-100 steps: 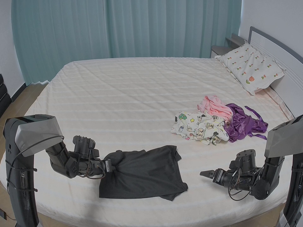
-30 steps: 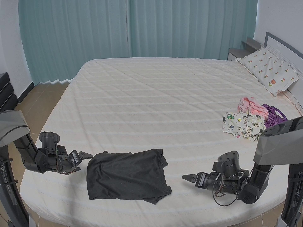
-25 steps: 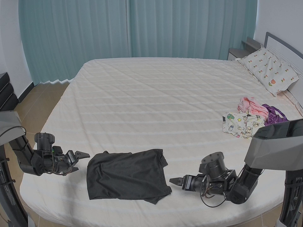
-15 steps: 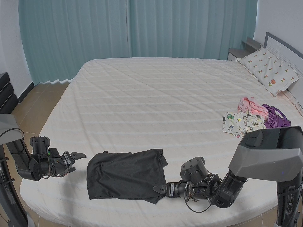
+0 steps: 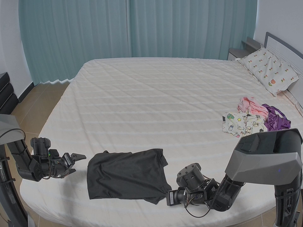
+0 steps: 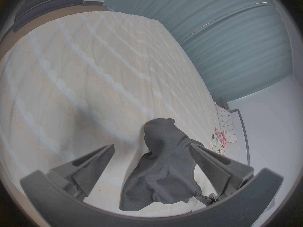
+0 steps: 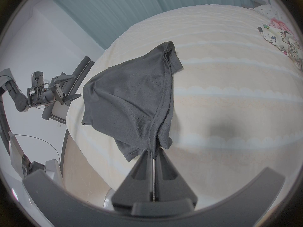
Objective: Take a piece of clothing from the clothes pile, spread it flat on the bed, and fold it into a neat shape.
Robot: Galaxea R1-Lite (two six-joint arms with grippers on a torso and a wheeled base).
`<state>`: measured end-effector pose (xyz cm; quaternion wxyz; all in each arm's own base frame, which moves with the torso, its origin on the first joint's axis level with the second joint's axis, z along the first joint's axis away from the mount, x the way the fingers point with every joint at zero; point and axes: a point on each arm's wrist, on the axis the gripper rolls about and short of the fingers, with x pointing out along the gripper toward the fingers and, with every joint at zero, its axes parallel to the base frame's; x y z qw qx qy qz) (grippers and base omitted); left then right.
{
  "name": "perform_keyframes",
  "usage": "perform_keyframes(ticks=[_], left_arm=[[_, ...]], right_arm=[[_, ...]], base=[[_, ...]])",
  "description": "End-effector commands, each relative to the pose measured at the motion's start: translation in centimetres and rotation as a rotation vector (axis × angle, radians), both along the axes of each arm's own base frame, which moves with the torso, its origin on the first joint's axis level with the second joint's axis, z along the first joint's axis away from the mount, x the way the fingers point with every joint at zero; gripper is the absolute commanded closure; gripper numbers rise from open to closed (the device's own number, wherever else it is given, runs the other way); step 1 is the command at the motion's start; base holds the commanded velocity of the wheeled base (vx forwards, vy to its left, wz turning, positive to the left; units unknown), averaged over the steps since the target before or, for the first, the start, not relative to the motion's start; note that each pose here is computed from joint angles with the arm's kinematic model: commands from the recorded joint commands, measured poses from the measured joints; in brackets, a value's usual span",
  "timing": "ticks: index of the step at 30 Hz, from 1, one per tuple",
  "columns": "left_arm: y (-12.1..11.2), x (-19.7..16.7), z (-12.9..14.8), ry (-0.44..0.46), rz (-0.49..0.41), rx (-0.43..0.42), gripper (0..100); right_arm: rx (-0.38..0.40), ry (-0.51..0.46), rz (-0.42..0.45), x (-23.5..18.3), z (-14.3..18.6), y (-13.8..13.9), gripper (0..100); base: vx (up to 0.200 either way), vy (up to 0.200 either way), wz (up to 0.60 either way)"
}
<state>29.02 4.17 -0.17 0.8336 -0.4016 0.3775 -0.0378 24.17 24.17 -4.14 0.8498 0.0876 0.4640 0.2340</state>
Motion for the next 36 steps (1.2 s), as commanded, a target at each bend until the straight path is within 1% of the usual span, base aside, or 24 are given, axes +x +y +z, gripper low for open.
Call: perform_keyframes(ticks=[1, 6, 7, 9, 11, 12, 13, 14, 15, 16, 17, 18, 19, 23, 28, 34, 36], left_arm=[[0.0, -0.1, -0.2, 0.008, 0.001, -0.001, 0], [-0.2, -0.4, -0.2, 0.012, -0.008, 0.003, 0], [-0.2, -0.5, -0.1, 0.013, -0.011, 0.004, 0], [-0.5, -1.2, -0.4, 0.026, -0.036, 0.017, 0], [-0.7, -2.3, -0.9, 0.032, -0.102, 0.069, 0], [-0.8, -2.6, -1.0, 0.034, -0.119, 0.084, 0], [-1.0, -3.5, -1.5, 0.035, -0.187, 0.133, 0], [-1.0, -3.5, -1.5, 0.035, -0.187, 0.133, 0], [-1.3, -4.4, -1.9, 0.031, -0.265, 0.186, 0], [-1.4, -4.9, -2.2, 0.029, -0.303, 0.212, 0], [-1.5, -5.2, -2.3, 0.029, -0.329, 0.228, 0], [-1.5, -5.3, -2.4, 0.029, -0.334, 0.232, 0], [-2.0, -5.5, -2.5, 0.029, -0.373, 0.244, 0], [-2.5, -5.5, -2.4, 0.028, -0.393, 0.244, 0], [-2.9, -5.5, -2.4, 0.046, -0.374, 0.223, 0], [-3.7, -5.2, -2.6, 0.045, -0.4, 0.222, 0], [-3.9, -4.9, -2.7, 0.029, -0.399, 0.238, 0]], right_arm=[[-0.004, 0.001, 0.007, -0.7, 0.8, -0.7, 100], [-0.02, -0.001, 0.019, -1.0, 1.1, -1.3, 100], [-0.023, 0.001, 0.02, -1.0, 1.0, -1.3, 0], [-0.023, 0.001, 0.02, -0.9, 0.8, -1.2, 0], [-0.022, -0.001, 0.018, -0.8, 0.7, -1.1, 0], [-0.02, -0.003, 0.018, -0.8, 0.8, -1.1, 0], [-0.017, -0.006, 0.018, -0.9, 0.8, -1.2, 0], [-0.016, -0.009, 0.017, -0.8, 0.9, -1.2, 0], [-0.012, -0.01, 0.013, -0.8, 1.0, -1.2, 0], [-0.011, -0.011, 0.008, -0.7, 1.0, -1.2, 0], [-0.011, -0.01, 0.004, -0.6, 1.0, -1.3, 0], [-0.011, -0.01, 0.002, -0.6, 1.0, -1.3, 0], [-0.008, -0.01, -0.003, -0.5, 1.0, -1.4, 0], [-0.006, -0.012, -0.005, -0.4, 1.0, -1.4, 0], [-0.002, -0.013, -0.009, -0.3, 1.1, -1.4, 0], [0.009, -0.023, -0.019, -0.1, 1.6, -1.5, 0], [0.011, -0.025, -0.019, 0.0, 1.6, -1.5, 0]], base=[[0.0, 0.0, 0.0], [0.0, 0.0, 0.0], [0.0, 0.0, 0.0], [0.0, 0.0, 0.0], [0.0, 0.0, 0.0], [0.0, 0.0, 0.0], [0.0, 0.0, 0.0], [0.0, 0.0, 0.0], [0.0, 0.0, 0.0], [0.0, 0.0, 0.0], [0.0, 0.0, 0.0], [0.0, 0.0, 0.0], [0.0, 0.0, 0.0], [0.0, 0.0, 0.0], [0.0, 0.0, 0.0], [-0.2, 0.0, 0.0], [0.0, 0.0, 0.0]])
